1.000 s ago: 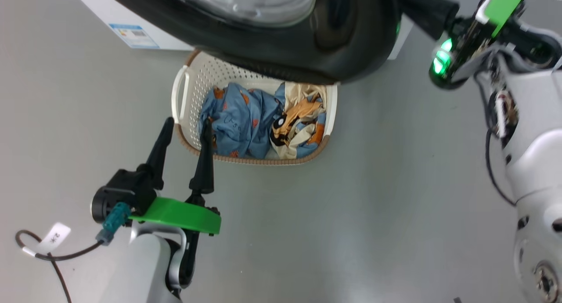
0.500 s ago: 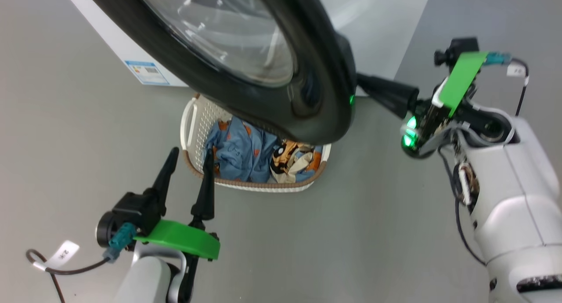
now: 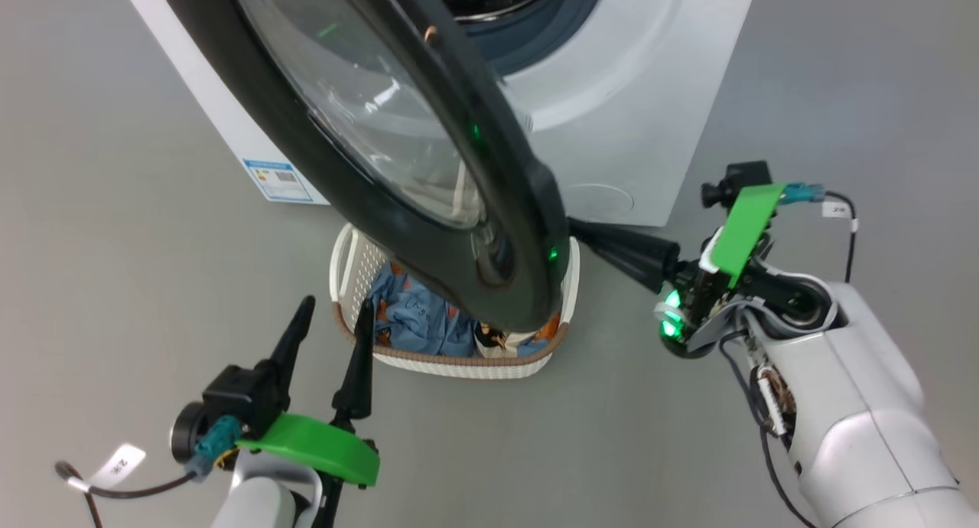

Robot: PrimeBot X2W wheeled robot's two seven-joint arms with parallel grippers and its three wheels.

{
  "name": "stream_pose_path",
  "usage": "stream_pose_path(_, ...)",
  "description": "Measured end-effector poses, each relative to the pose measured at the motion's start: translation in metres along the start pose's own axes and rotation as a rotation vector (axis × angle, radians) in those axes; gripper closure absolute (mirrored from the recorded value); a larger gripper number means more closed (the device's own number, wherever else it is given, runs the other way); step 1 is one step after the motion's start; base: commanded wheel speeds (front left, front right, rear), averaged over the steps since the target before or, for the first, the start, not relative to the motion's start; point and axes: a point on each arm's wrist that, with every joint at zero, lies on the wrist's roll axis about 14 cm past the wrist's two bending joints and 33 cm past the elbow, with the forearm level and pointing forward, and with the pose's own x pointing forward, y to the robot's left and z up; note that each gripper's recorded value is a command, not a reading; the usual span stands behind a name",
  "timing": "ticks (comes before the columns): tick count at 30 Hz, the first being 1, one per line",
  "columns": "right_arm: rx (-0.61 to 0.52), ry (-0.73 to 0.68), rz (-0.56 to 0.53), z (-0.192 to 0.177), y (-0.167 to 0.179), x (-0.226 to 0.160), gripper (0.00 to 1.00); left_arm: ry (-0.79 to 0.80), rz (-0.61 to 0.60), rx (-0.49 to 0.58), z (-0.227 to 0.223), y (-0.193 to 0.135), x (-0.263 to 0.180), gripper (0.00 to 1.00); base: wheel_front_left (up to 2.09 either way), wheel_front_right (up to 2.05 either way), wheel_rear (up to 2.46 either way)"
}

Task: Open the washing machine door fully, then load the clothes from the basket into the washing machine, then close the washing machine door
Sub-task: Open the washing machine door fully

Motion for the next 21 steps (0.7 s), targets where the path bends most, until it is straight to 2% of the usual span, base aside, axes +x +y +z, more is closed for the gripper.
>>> stream_pose_path(8, -0.008, 0.042, 0.008, -0.025, 0.007, 0.011, 1.0, -0.012, 0.007, -0.001, 0.005, 0.002, -0.008, 0.0, 0.0, 0.0, 0.0)
stream_pose_path(21, 0.008, 0.021, 0.027, -0.032, 0.012, 0.014, 1.0, -0.016, 0.012, -0.003, 0.007, 0.003, -0.014, 0.0, 0.0, 0.0, 0.0)
